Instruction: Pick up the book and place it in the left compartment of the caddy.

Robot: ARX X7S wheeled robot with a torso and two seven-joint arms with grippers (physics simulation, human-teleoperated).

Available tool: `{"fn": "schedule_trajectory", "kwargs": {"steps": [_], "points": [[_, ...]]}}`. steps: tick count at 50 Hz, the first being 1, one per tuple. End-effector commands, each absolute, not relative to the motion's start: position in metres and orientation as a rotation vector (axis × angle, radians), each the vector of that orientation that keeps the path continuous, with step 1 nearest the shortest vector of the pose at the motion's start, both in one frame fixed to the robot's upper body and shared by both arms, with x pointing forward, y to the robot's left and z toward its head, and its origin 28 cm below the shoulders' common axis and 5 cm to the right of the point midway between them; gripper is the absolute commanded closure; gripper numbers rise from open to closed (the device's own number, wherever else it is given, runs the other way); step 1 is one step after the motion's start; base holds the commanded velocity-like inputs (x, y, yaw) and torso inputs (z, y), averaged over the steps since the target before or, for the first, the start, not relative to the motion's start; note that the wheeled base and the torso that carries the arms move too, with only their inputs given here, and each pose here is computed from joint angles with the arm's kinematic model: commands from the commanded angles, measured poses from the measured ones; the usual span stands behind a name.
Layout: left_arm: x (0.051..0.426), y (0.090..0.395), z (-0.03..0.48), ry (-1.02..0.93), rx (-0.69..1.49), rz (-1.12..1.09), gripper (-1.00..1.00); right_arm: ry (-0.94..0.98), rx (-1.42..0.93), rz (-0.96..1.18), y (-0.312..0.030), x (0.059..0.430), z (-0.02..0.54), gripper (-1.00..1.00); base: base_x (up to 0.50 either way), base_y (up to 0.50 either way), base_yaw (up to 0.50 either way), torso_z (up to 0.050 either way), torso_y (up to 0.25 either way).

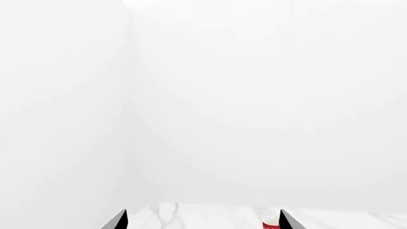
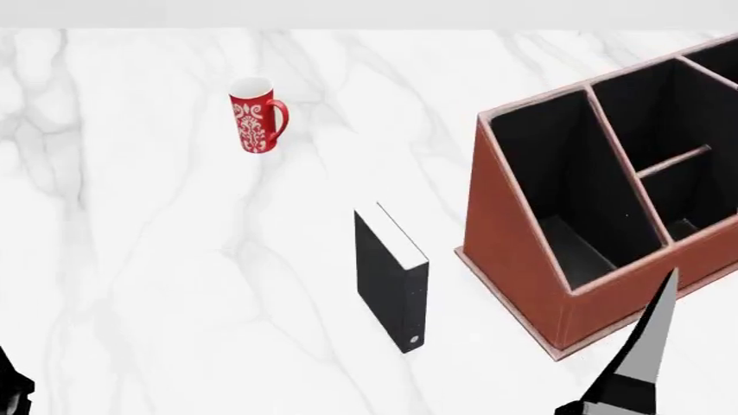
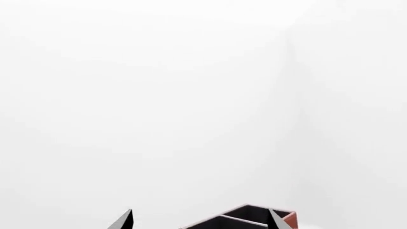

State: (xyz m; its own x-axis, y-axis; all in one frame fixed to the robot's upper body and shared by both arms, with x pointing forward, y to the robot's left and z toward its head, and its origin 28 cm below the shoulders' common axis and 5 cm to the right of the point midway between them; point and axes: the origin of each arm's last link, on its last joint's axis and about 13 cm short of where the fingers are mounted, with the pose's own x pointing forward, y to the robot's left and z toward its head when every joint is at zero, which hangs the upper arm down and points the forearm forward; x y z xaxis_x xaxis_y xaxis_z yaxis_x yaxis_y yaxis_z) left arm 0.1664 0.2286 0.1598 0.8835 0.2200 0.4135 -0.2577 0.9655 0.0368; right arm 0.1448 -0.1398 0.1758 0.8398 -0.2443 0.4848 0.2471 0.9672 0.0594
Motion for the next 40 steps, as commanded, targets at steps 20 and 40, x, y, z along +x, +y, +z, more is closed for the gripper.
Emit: {"fn": "schedule_trajectory", "kwargs": {"steps": [20, 40], "points": [[0.1650, 0.2282, 0.1621, -0.431, 0.077, 0.210, -1.00, -0.532, 0.005, -0.257, -0.1419, 0.1448, 0.1758, -1.00, 0.50, 0.00, 0.00, 0.000, 0.000], [0.1639, 0.2276, 0.1632, -0.432, 0.076, 0.208, -1.00, -0.548, 0.041, -0.214, -0.1396, 0.1446, 0.1745, -1.00, 0.10, -0.21, 0.00, 0.000, 0.001]]}}
